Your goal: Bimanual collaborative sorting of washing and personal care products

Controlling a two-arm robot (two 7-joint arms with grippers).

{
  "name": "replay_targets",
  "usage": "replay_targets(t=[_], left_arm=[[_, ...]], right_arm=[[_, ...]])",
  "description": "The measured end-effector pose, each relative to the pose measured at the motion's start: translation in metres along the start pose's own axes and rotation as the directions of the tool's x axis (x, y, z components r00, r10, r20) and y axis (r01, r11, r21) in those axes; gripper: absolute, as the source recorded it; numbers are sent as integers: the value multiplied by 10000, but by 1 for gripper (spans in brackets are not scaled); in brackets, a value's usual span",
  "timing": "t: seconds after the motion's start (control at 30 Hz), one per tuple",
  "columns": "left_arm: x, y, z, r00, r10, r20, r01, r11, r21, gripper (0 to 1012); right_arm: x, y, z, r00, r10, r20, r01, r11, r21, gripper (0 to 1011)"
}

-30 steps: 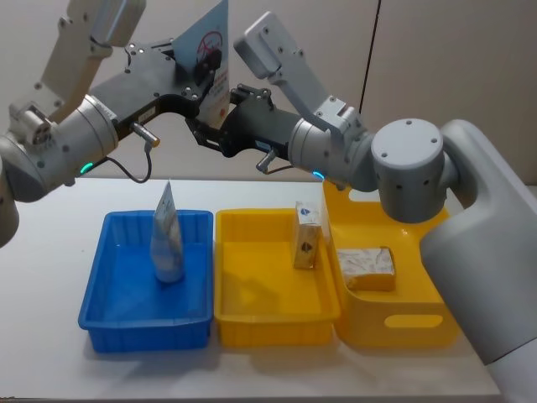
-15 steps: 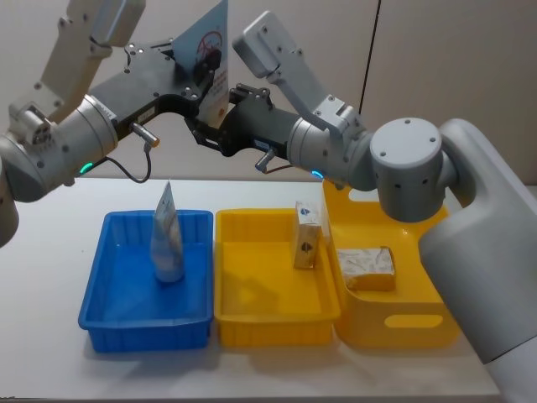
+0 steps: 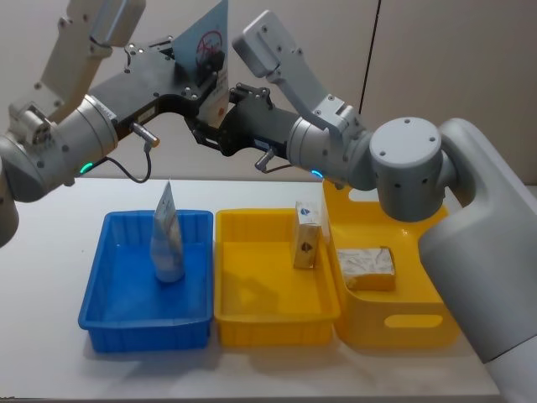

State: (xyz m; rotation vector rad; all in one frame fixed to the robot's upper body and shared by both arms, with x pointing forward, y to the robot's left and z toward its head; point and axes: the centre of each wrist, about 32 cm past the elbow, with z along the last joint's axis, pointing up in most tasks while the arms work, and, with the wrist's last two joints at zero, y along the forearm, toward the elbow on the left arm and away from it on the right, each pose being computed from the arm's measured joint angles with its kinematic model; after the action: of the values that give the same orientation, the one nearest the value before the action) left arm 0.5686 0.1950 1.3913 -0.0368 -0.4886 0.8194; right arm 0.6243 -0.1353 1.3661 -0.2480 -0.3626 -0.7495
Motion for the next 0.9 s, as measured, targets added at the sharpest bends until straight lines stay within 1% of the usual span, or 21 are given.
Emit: replay_targets(t=[0.27,0.3,0.33,0.4,0.43,0.5,0.53,0.6,0.63,0.77,0.9], left_arm=[[0,0,0,10000,0,0,0,10000,0,554],[0,0,0,10000,0,0,0,10000,0,554],[0,0,0,10000,0,0,0,10000,0,624],[0,0,0,10000,0,0,0,10000,0,662],[0,0,0,10000,0,0,0,10000,0,721],[0,0,0,10000,0,0,0,10000,0,754],[0,0,0,10000,0,1,0,10000,0,815],[0,0,0,10000,0,0,0,10000,-1,857],[0,0,0,10000,0,-1,0,10000,1,908],[0,0,0,10000,1,0,-1,10000,0,996],[0,0,0,10000,1,-1,-1,10000,0,1001]], right_arm=[[0,0,-1,10000,0,-1,0,10000,-2,637],[0,0,0,10000,0,0,0,10000,-2,637],[0,0,0,10000,1,-1,-1,10000,-1,637],[0,0,0,10000,2,0,-2,10000,-1,637],[0,0,0,10000,2,-1,-2,10000,-1,635],[0,0,0,10000,2,0,-2,10000,-1,635],[0,0,0,10000,2,0,-2,10000,-1,637],[1,0,0,10000,1,3,-1,10000,-1,635],[2,-1,0,10000,-5,6,5,10000,0,635],[7,-16,-5,9999,-118,37,118,9999,35,635],[24,-60,-26,9993,-371,61,370,9993,91,635]])
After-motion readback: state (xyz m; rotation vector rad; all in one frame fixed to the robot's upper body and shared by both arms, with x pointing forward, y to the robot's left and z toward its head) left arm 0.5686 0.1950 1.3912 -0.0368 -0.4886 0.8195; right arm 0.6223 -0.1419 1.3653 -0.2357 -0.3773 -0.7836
